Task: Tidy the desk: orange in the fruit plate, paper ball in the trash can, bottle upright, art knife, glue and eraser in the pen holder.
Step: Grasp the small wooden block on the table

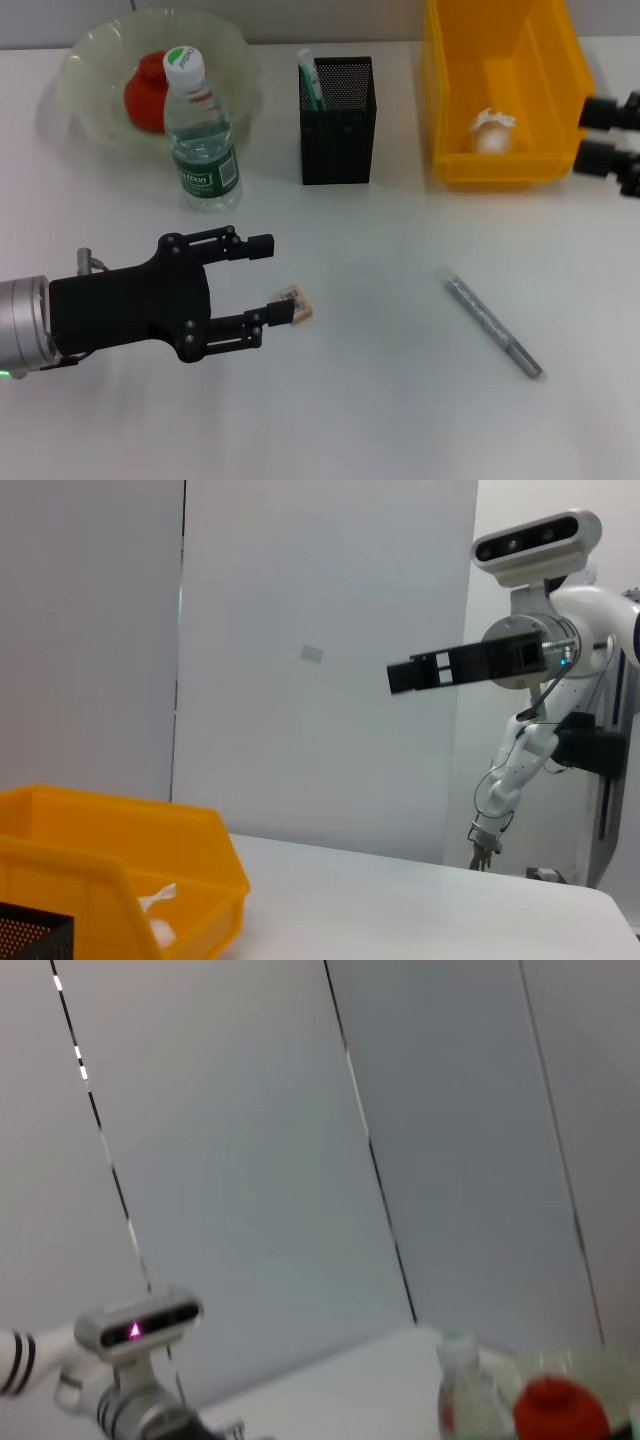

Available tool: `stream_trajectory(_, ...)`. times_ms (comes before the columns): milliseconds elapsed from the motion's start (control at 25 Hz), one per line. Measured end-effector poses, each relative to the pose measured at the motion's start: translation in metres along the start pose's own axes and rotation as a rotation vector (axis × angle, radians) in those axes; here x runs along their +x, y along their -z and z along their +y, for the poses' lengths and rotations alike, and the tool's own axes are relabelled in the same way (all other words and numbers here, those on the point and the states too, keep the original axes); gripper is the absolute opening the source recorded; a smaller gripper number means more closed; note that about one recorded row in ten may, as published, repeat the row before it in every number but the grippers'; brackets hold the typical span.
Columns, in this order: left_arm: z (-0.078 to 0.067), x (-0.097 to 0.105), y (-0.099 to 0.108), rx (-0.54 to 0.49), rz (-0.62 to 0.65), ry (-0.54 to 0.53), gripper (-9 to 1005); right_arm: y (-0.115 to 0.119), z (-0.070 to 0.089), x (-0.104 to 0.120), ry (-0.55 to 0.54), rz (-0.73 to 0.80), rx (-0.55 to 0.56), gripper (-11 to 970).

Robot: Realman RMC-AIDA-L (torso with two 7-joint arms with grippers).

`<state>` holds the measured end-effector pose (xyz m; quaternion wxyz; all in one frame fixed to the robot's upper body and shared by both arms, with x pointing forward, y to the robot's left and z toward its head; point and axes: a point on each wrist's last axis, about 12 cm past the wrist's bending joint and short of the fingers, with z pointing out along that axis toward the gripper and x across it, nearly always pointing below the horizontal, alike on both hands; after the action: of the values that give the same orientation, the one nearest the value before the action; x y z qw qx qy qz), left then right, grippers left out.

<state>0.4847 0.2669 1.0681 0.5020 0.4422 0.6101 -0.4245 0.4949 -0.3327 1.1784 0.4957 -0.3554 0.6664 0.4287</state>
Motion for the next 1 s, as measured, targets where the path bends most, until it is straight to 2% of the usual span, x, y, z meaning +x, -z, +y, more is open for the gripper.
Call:
stream_trajectory(200,0.0,0.0,-0.001,0.003,0.0,0.002,640,-0.006,0.0,-0.013,-0.089,0.126,0.018,564)
stream_trajectory(280,-0.001,0.0,-0.001,0.007,-0.001,0.003,639,-0.011,0.002,-0.029,-0.136,0.232,0.043,564)
stream_trajectory(440,-0.001,0.0,-0.001,0.009,-0.001,0.004,639,-0.017,0.005,-0.042,-0.142,0.301,0.053,559)
stream_trajectory(480,-0.001,0.0,-0.001,0.009,0.0,0.004,639,-0.022,0.008,-0.052,-0.133,0.343,0.062,558)
stream_trajectory(640,-0.001,0.0,0.0,0.006,0.002,0.017,638,-0.032,0.009,-0.059,-0.138,0.409,0.073,555)
stream_trajectory(800,0.008,-0.007,-0.002,-0.007,0.018,0.082,637,-0.051,0.01,-0.062,-0.15,0.53,0.065,554)
stream_trajectory(880,0.02,-0.018,-0.001,-0.044,0.048,0.152,637,-0.054,0.011,-0.061,-0.148,0.56,0.056,554)
stream_trajectory(920,0.02,-0.018,-0.001,-0.044,0.048,0.152,637,-0.054,0.011,-0.061,-0.148,0.56,0.056,554)
stream_trajectory(1000,0.03,-0.025,-0.001,-0.084,0.089,0.209,637,-0.057,0.011,-0.059,-0.119,0.568,0.03,554)
